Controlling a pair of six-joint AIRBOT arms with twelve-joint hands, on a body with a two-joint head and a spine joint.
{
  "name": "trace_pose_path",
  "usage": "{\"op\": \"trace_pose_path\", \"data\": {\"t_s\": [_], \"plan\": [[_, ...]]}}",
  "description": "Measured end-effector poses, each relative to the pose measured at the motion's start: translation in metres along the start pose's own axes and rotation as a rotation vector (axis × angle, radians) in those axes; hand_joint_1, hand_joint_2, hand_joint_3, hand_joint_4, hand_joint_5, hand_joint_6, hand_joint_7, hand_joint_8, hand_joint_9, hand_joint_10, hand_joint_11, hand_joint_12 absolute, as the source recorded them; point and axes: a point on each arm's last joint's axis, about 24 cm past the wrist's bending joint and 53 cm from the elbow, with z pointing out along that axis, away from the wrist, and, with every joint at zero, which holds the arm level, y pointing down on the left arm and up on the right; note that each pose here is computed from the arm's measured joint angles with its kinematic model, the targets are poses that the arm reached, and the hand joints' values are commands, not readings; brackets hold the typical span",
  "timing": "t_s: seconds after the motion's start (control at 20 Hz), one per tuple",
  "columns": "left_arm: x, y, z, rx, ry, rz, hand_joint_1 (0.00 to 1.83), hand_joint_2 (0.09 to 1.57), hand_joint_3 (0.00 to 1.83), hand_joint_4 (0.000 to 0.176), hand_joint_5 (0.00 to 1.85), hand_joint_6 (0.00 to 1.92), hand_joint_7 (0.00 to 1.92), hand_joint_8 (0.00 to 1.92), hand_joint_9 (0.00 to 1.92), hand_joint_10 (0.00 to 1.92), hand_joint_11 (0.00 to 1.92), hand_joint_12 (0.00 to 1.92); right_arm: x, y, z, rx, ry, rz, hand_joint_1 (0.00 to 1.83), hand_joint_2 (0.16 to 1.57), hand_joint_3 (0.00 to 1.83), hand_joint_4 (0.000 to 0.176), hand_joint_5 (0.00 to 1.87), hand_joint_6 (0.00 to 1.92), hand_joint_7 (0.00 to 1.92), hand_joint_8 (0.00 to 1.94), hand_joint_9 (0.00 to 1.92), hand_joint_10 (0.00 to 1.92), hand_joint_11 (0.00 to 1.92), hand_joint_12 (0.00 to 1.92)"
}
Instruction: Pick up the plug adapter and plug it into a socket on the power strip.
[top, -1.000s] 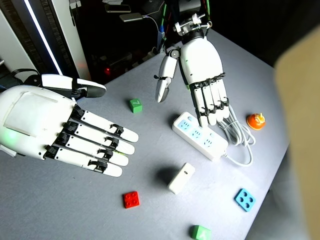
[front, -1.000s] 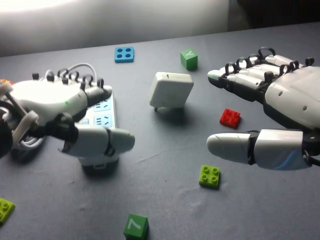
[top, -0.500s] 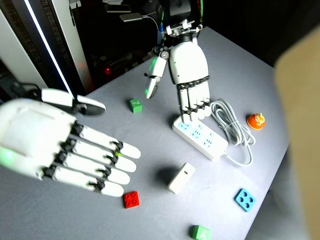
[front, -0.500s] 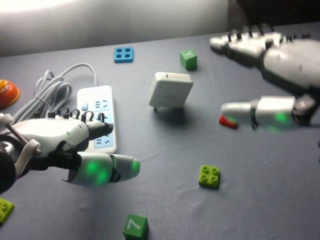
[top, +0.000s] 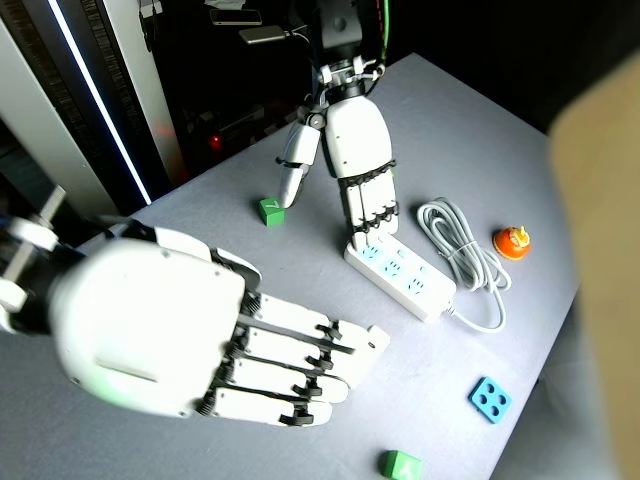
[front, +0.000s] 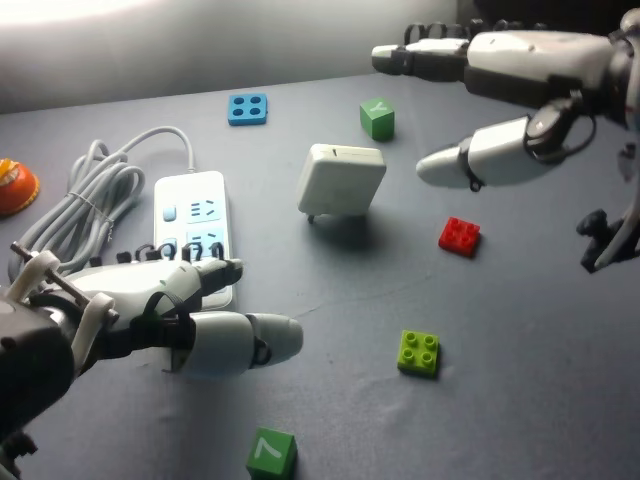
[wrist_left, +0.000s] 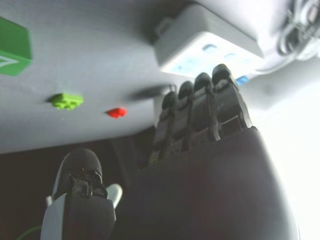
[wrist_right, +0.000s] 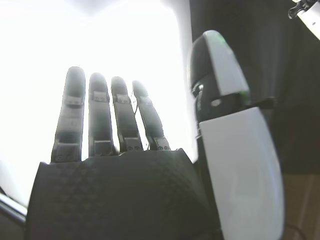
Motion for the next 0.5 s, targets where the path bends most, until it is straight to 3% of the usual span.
{"op": "trace_pose_path", "data": {"t_s": [0.15, 0.4, 0.5], "plan": [[0.007, 0.011, 0.003, -0.034, 0.005, -0.012, 0.0, 1.16, 0.0, 0.0, 0.05, 0.01, 0.07, 0.01, 0.03, 0.01, 0.0, 0.0, -0.01, -0.014, 0.015, 0.035, 0.018, -0.002, 0.99, 1.2, 0.01, 0.0, 0.07, 0.0, 0.05, 0.0, 0.04, 0.0, 0.0, 0.31], [0.005, 0.011, 0.007, -0.031, -0.009, 0.009, 0.0, 1.16, 0.0, 0.0, 0.05, 0.0, 0.06, 0.0, 0.02, 0.0, 0.0, 0.0, 0.001, -0.026, 0.04, 0.076, 0.096, 0.046, 0.93, 1.23, 0.01, 0.0, 0.03, 0.0, 0.01, 0.0, 0.01, 0.0, 0.0, 0.24], [0.007, 0.01, 0.009, -0.03, -0.008, 0.01, 0.0, 1.16, 0.0, 0.0, 0.08, 0.01, 0.08, 0.01, 0.04, 0.01, 0.0, 0.0, 0.008, -0.028, 0.051, 0.086, 0.124, 0.049, 0.97, 1.19, 0.0, 0.0, 0.05, 0.0, 0.04, 0.0, 0.05, 0.0, 0.0, 0.32]]}}
